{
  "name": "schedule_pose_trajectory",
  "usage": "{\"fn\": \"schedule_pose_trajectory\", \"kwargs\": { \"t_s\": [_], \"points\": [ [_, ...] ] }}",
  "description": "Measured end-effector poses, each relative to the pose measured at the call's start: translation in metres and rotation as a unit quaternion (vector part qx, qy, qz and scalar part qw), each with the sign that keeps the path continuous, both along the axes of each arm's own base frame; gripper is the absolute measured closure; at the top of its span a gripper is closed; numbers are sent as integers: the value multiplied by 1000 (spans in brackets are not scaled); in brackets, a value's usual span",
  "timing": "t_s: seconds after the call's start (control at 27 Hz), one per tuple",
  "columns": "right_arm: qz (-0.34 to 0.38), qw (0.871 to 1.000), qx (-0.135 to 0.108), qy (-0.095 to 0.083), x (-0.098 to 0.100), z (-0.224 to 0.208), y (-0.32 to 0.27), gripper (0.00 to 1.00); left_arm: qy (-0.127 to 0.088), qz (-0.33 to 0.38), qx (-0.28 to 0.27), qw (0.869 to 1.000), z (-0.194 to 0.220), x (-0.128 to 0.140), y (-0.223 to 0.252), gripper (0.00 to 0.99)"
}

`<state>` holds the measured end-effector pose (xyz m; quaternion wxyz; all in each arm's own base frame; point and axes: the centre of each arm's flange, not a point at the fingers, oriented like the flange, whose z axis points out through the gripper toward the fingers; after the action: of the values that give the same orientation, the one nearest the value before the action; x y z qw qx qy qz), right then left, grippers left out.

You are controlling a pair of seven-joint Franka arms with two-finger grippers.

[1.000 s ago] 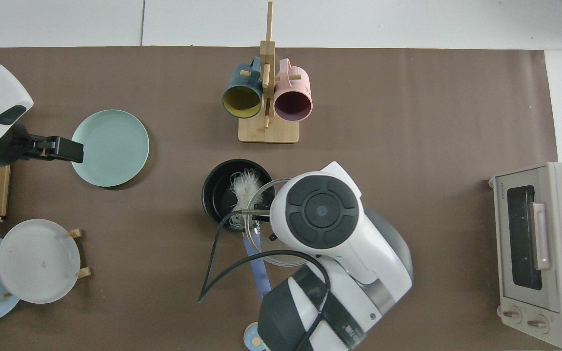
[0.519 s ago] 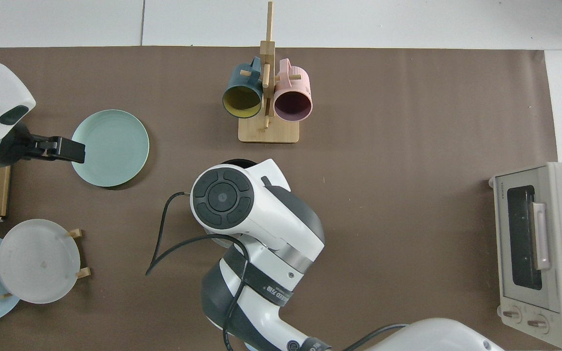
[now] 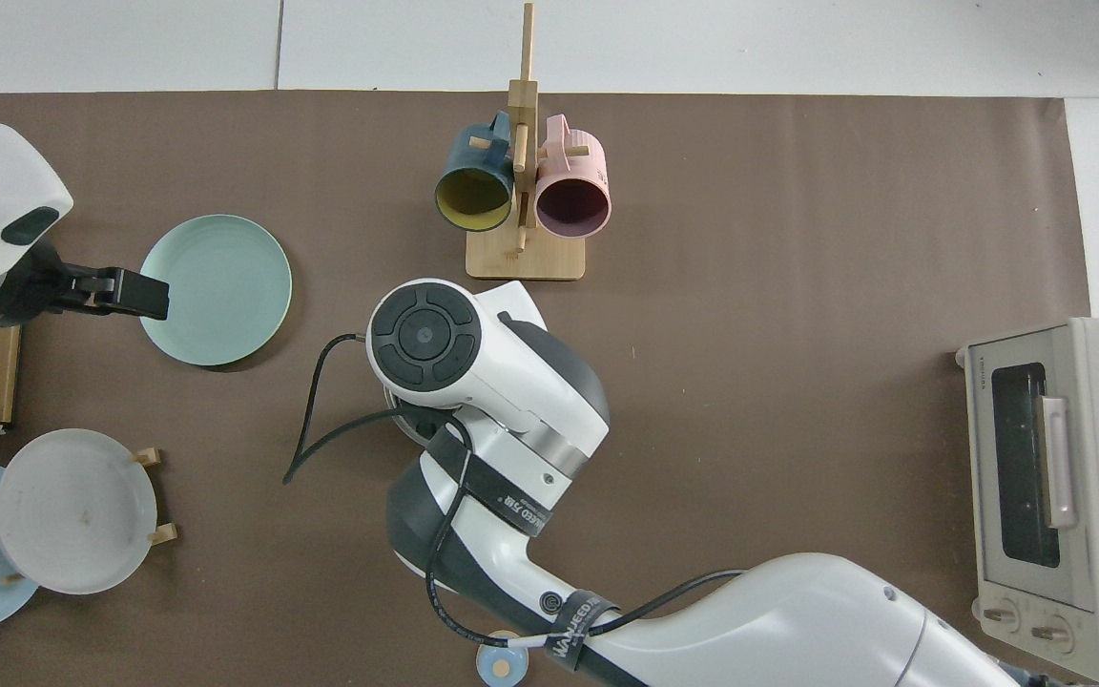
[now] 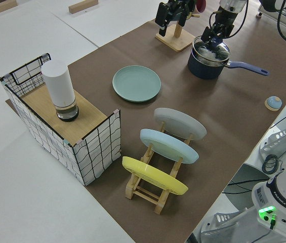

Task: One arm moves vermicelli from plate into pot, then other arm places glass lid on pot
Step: 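Lower the glass lid onto the pot with the right gripper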

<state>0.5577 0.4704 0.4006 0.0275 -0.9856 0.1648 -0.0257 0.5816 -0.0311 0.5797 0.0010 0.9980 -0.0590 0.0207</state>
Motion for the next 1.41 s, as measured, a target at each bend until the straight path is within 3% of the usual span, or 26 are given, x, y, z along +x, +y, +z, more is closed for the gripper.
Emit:
{"fn": "schedule_pose_trajectory", "kwargs": {
  "t_s": [0.85,1.41],
  "points": [
    [4,1000,-15,13,0,-21,1,564,0,0,0,1000,0,0,0,0],
    [-4,1000,-7,24,2,-21,-1,564,0,0,0,1000,0,0,0,0]
  ]
}}
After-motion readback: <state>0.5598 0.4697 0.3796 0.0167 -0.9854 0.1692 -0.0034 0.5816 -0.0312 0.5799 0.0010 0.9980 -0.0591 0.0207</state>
